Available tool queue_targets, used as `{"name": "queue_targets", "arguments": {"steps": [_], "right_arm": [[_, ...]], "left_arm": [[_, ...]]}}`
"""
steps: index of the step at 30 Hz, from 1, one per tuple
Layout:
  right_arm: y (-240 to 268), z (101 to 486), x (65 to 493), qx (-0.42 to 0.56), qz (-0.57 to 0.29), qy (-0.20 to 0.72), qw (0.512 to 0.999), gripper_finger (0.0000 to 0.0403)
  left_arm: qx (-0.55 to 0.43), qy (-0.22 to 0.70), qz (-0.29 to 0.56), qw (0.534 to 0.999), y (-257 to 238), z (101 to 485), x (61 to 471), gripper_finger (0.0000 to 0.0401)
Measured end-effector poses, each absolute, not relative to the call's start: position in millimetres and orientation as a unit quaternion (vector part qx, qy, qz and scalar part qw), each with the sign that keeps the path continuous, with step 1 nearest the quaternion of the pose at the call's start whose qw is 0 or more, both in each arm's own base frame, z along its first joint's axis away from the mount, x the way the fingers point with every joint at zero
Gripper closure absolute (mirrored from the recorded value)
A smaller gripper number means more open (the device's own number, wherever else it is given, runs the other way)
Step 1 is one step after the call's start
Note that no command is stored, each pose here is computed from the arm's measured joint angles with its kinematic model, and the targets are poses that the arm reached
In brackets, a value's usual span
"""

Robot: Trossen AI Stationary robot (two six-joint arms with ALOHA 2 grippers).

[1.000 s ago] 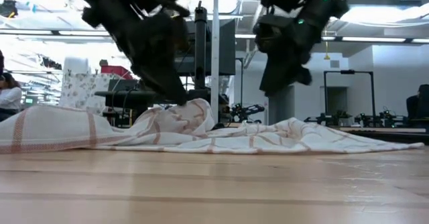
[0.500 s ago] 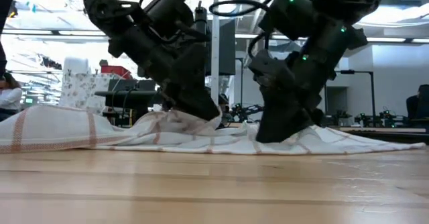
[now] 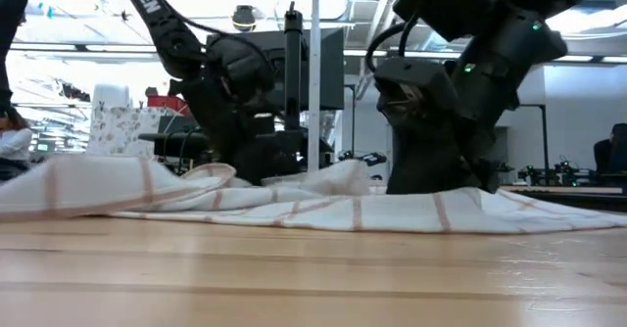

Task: Roll towel
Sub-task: Fold the white stripe kitchen towel

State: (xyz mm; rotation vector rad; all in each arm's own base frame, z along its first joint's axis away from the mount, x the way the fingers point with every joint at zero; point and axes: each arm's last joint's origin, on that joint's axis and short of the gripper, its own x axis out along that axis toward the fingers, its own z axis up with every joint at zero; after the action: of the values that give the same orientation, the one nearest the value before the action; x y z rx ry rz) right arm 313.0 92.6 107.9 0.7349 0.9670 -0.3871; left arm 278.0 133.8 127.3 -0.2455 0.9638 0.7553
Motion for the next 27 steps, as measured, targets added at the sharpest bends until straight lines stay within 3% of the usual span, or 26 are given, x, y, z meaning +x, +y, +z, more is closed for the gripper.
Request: {"name": "queue_targets", "arguments": {"steps": [7,14,17,21,27], "right_arm": [[104.9,107.6,306.2,0.341,-0.178,0.466,0.797,0.0297],[118.8,110.1,295.9,0.323,-0.167,0.486,0.795,0.0297],[113.5,120.1,293.9,0.312,-0.148,0.491,0.800,0.0297],[87.6,144.4,292.7,0.285,-0.134,0.479,0.820,0.0297],[37.4,176.2,293.6,0.270,-0.161,0.436,0.843,0.0297]], "left_arm": [[-0.136,0.464,0.410,0.773,163.0,148.3,242.5,0.0292],[-0.058,0.472,0.477,0.739,178.5,188.9,204.0,0.0292],[-0.074,0.438,0.444,0.778,173.4,209.4,197.0,0.0292],[-0.135,0.366,0.328,0.860,151.1,236.9,197.3,0.0292],[-0.166,0.394,0.234,0.873,112.9,243.6,198.9,0.0292]]}}
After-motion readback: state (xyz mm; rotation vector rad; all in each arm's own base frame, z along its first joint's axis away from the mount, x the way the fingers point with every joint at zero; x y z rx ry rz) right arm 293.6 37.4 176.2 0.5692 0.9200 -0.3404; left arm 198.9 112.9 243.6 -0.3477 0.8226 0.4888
